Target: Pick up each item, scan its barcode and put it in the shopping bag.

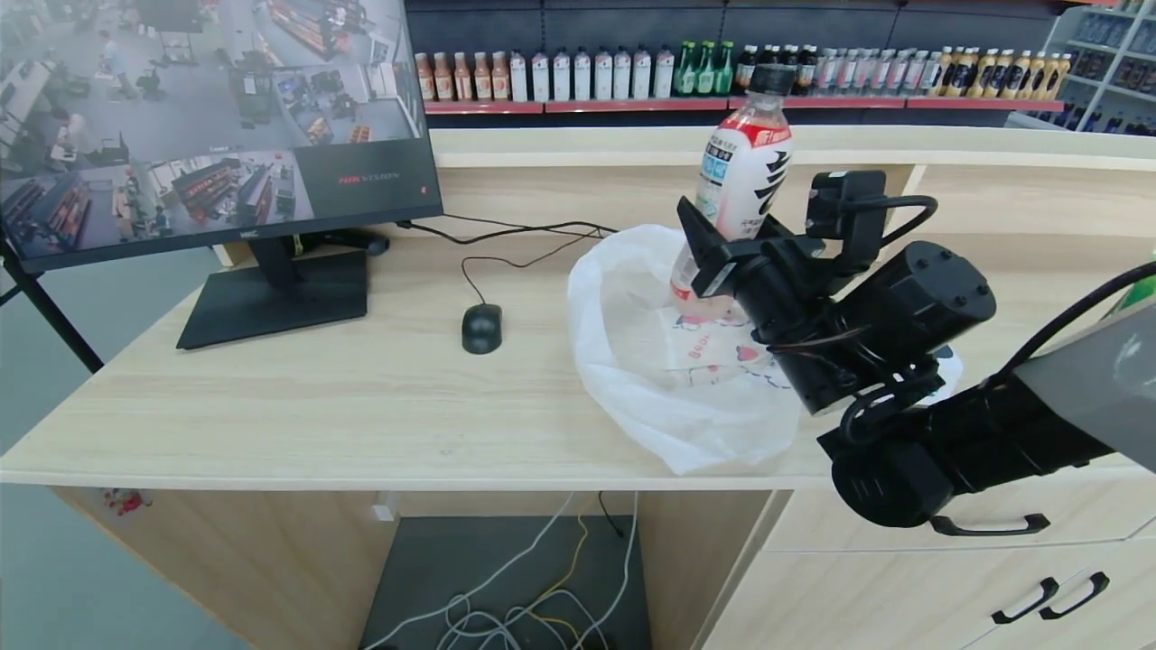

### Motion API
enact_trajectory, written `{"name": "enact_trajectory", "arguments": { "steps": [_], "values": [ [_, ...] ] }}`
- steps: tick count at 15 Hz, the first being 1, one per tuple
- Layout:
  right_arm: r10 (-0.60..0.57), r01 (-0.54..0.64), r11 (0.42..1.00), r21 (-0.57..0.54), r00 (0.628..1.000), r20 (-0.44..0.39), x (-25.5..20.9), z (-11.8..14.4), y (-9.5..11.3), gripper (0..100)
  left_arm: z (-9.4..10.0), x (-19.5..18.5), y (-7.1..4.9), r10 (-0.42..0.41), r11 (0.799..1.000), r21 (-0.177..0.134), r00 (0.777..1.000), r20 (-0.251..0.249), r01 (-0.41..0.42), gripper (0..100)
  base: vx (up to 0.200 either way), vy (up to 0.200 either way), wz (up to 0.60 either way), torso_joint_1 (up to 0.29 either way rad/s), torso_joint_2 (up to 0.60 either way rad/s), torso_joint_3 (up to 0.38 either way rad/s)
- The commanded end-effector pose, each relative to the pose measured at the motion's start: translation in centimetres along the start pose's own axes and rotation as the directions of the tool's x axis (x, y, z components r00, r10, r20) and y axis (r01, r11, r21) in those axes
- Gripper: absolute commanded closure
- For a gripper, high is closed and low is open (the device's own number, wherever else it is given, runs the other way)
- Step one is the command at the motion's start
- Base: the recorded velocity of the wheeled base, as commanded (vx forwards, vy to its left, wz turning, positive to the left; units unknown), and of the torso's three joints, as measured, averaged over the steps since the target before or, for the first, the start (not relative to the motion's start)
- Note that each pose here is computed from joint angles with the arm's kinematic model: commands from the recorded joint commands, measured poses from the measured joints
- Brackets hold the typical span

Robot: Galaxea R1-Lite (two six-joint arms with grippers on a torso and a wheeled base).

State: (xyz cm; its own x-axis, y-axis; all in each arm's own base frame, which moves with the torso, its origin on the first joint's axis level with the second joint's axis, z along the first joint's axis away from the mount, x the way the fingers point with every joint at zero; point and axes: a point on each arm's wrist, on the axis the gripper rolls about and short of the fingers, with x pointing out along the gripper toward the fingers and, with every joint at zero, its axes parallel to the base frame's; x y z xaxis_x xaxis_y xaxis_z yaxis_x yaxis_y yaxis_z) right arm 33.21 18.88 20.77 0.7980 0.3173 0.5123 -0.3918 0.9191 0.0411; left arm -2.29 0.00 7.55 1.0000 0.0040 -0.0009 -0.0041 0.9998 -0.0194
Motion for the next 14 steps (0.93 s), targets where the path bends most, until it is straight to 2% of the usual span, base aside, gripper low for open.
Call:
{"name": "enact_trajectory", "arguments": {
  "steps": [1,7,11,14],
  "values": [
    [-0.008,0.008,1.000,0.000,0.999,-0.037,0.0,-1.9,0.7,100,0.0,0.0,0.0,0.001,1.000,-0.001,1.000,0.001,-0.001,0,0.000,0.000,0.00,0.000,0.00,0.000],
    [-0.019,0.017,1.000,-0.018,0.995,-0.099,-0.3,-4.6,1.0,100,0.0,0.0,0.0,0.001,1.000,-0.001,1.000,-0.001,-0.001,0,0.000,0.000,0.00,0.000,0.00,0.000],
    [-0.025,0.021,0.999,-0.034,0.993,-0.117,0.6,-4.9,1.1,100,0.0,0.0,0.0,0.001,1.000,-0.001,1.000,0.001,-0.001,0,0.000,0.000,0.00,0.000,0.00,0.000],
    [-0.027,0.021,0.999,-0.041,0.989,-0.142,0.9,-6.1,1.1,100,0.0,0.0,0.0,0.001,1.000,-0.001,1.000,-0.001,-0.001,0,0.000,0.000,0.00,0.000,0.00,0.000]
  ]
}}
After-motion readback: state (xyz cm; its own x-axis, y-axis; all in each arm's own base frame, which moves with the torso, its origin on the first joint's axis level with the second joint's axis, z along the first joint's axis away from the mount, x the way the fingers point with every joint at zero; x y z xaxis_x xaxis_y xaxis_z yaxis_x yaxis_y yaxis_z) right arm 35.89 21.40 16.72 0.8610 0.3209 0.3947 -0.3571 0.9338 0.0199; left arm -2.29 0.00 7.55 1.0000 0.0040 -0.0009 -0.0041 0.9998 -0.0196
